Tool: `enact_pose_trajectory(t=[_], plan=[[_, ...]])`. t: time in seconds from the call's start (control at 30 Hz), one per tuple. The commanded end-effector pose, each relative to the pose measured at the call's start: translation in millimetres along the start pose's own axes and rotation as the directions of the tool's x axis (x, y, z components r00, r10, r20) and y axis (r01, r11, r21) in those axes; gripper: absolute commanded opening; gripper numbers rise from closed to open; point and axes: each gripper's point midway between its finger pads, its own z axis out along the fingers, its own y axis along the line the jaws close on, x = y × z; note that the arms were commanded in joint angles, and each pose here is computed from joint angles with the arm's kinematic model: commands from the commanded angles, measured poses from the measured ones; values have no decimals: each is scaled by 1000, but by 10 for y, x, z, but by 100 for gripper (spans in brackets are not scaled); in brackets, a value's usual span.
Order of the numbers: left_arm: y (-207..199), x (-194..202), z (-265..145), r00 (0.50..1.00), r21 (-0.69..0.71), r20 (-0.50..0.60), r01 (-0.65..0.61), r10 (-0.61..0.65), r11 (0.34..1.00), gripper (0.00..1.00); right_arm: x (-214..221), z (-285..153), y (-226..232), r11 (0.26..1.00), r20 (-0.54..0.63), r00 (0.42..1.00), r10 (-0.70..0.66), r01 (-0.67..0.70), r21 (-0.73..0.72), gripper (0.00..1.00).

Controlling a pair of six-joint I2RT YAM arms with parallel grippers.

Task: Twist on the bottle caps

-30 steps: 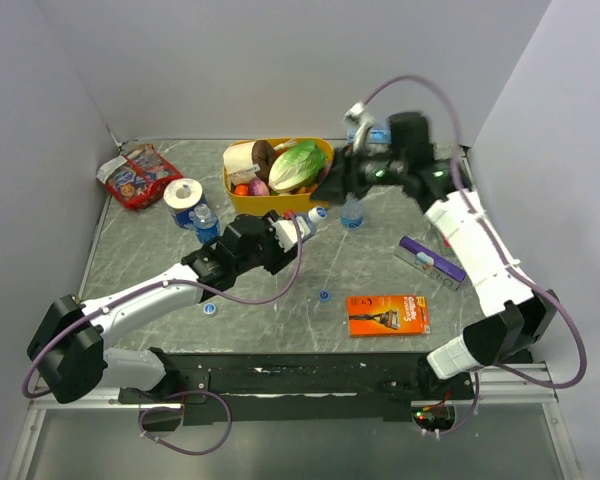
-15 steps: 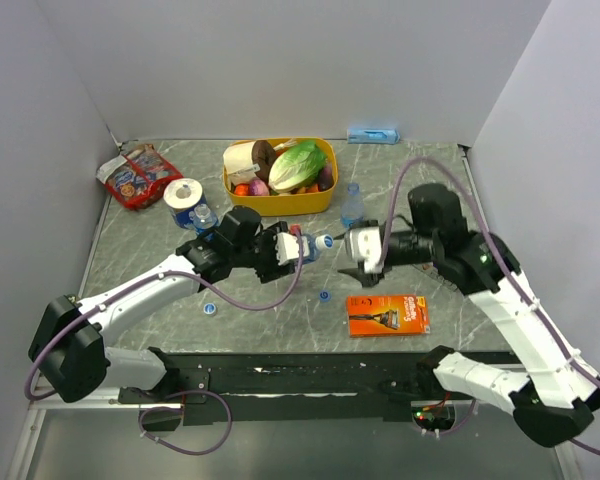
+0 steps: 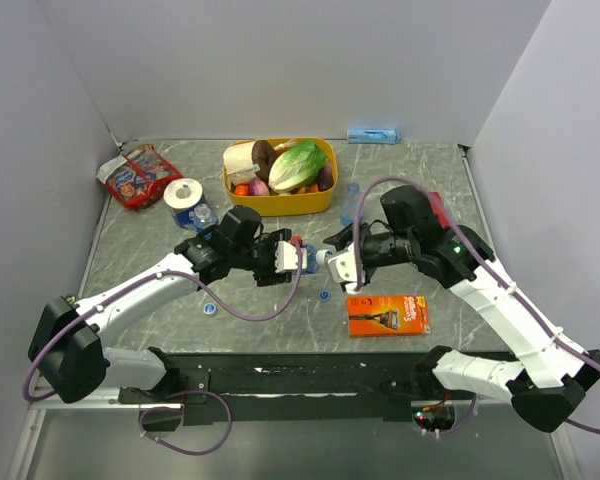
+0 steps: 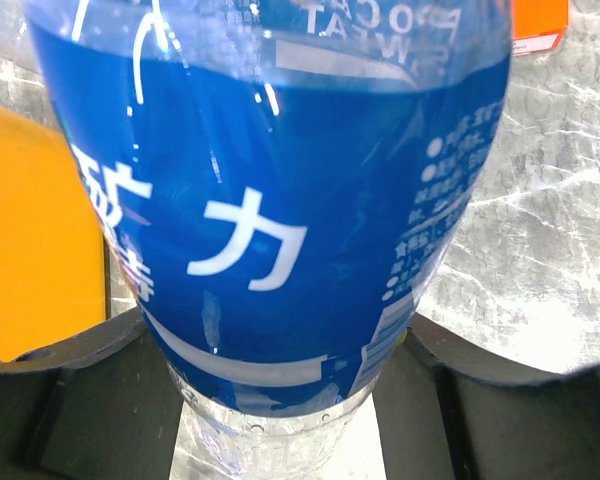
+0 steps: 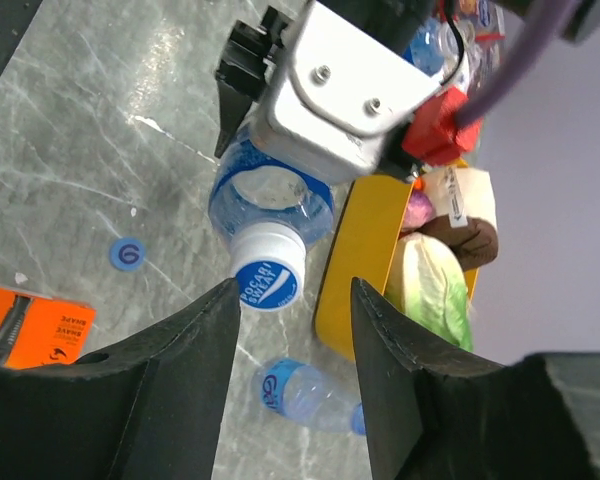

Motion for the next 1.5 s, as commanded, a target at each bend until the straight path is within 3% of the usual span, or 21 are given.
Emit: enact_pose_trajectory(t=[0.0, 0.4, 0.7, 0.8, 0.83, 0.9, 0.93, 0.97, 1.0, 1.07, 1.1, 1.17, 1.2, 1.23, 1.3, 1.47], plan=[[105, -289, -98, 995, -27, 86, -50, 53, 998, 1, -92, -2, 9, 995, 17, 995, -99, 99, -19, 54], [170, -333, -91, 993, -64, 105, -45, 51, 997, 1, 0, 62, 61, 995, -10, 997, -79, 78, -60, 51], [208, -346, -63, 993, -76, 116, -26, 35, 997, 1, -122, 89, -98, 1000, 37, 999, 21, -20, -7, 22], [376, -394, -61, 992, -166, 128, 27, -6, 986, 1, -195, 112, -247, 970, 58, 969, 241, -242, 11, 14], [411, -416, -64, 989, -192, 142, 80, -53, 978, 1, -197, 178, -284, 920, 65, 919, 390, -391, 10, 7], [531, -417, -97, 984, -278, 150, 138, -99, 951, 1, -213, 180, -386, 853, 90, 851, 517, -521, 31, 0], [644, -513, -134, 979, -333, 188, 144, -84, 932, 1, -231, 215, -369, 763, 104, 760, 641, -646, 12, 0], [645, -539, -125, 977, -351, 195, 154, -88, 924, 1, -221, 232, -409, 718, 116, 715, 690, -696, 17, 0], [712, -523, -151, 976, -399, 190, 172, -103, 901, 1, -203, 304, -365, 617, 98, 614, 783, -787, -7, 0], [772, -599, -143, 973, -440, 206, 186, -104, 878, 1, -199, 352, -339, 503, 62, 501, 863, -864, -24, 0], [803, -591, -146, 970, -462, 209, 209, -123, 862, 1, -121, 411, -328, 372, 36, 371, 928, -928, -7, 0], [865, -591, -145, 966, -496, 216, 236, -144, 836, 1, -2, 424, -335, 231, 36, 232, 972, -973, 24, 0], [918, -565, -175, 962, -524, 215, 259, -168, 811, 1, 97, 406, -355, 109, 45, 112, 993, -993, 50, 0], [947, -522, -182, 960, -543, 208, 273, -187, 794, 1, 157, 411, -333, 56, 42, 59, 997, -997, 59, 0], [937, -470, -147, 950, -541, 208, 309, -232, 782, 1, 272, 402, -356, 4, 55, 8, 998, -997, 80, 0], [829, -458, -122, 935, -498, 224, 353, -275, 792, 1, 214, 353, -524, 108, 100, 114, 988, -992, 63, 0]])
